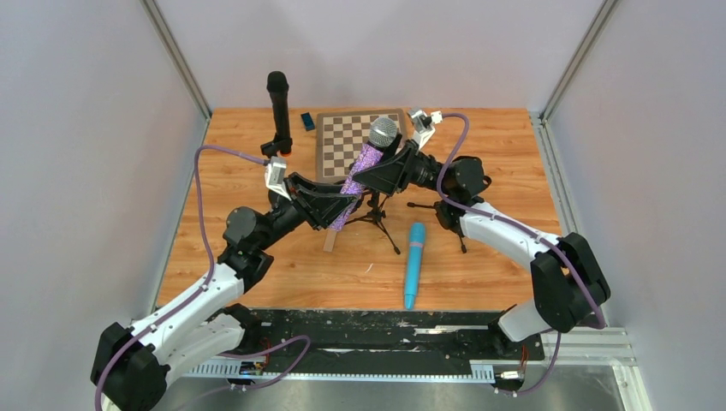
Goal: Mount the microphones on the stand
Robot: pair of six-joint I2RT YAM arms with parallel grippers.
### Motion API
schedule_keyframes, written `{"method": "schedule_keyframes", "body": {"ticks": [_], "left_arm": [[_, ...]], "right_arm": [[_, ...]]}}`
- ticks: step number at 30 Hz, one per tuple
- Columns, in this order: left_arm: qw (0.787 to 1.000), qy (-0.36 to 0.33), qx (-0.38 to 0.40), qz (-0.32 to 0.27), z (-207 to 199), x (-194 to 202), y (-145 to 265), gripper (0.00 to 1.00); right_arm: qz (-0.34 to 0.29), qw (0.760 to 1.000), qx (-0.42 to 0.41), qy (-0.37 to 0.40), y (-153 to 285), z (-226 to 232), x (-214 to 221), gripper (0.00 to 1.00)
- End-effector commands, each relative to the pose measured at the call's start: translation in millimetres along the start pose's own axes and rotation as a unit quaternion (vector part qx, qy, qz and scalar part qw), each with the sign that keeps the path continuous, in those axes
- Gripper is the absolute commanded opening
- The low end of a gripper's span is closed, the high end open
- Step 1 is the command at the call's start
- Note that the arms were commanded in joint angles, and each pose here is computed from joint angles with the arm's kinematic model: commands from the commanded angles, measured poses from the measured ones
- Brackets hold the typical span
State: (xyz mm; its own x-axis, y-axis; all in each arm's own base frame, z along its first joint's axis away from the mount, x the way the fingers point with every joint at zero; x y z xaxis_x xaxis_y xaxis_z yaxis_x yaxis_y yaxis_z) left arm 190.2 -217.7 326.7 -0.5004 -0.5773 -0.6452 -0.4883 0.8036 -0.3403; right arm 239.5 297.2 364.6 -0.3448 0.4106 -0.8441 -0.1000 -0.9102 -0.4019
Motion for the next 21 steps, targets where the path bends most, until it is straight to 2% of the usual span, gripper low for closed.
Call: {"method": "schedule_keyframes", "body": {"ticks": [1, 3, 11, 14, 17, 18, 19, 20, 21], "left_arm": [[0.998, -0.024, 0.043, -0.028, -21.3, -15.0, -3.6, 0.00], [0.998, -0.024, 0.043, -0.028, -21.1, -14.9, -3.7, 0.00], [0.999, -0.018, 0.036, -0.025, -15.1, -11.9, -5.7, 0.00], [0.999, -0.018, 0.033, -0.030, -13.4, -12.1, -5.8, 0.03], [0.998, -0.012, 0.035, -0.042, -11.9, -11.8, -3.0, 0.32], [0.998, -0.009, 0.034, -0.051, -11.3, -12.8, -2.4, 0.50], [0.998, -0.002, 0.036, -0.059, -10.4, -12.2, -0.3, 0.60], [0.997, 0.002, 0.034, -0.070, -9.1, -13.7, 0.2, 0.77], [0.996, 0.010, 0.034, -0.076, -7.6, -12.8, 1.9, 0.83]], "right_arm": [[-0.026, 0.998, -0.034, 0.036, -6.3, 16.6, -18.9, 0.55], [-0.028, 0.998, -0.035, 0.040, -6.3, 18.4, -20.9, 0.47], [-0.027, 0.998, -0.039, 0.044, -7.3, 19.4, -22.2, 0.02], [-0.023, 0.998, -0.037, 0.048, -7.2, 18.3, -21.1, 0.00], [-0.012, 0.998, -0.023, 0.058, -7.2, 13.7, -18.5, 0.00], [-0.008, 0.998, -0.017, 0.061, -6.6, 11.9, -17.1, 0.00], [-0.005, 0.998, -0.010, 0.064, -6.1, 10.1, -16.0, 0.00], [-0.002, 0.998, -0.002, 0.067, -5.2, 8.2, -14.9, 0.00], [0.002, 0.998, 0.007, 0.068, -4.4, 5.6, -13.0, 0.00]]}}
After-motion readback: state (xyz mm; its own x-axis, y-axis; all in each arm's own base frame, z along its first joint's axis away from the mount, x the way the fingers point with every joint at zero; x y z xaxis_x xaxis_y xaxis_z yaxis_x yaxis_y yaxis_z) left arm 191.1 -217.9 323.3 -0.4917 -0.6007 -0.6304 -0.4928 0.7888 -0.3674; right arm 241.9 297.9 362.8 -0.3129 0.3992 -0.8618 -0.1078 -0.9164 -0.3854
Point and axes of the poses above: each gripper's point midway between its finger pads, its own y axis back along the fingers, its own z axis along the line the jaws close on, x = y × z, the point moved 5 cm from there along y, back along the fingers, and after that the axes turned 14 degrees about y, right-handed, at the moved point
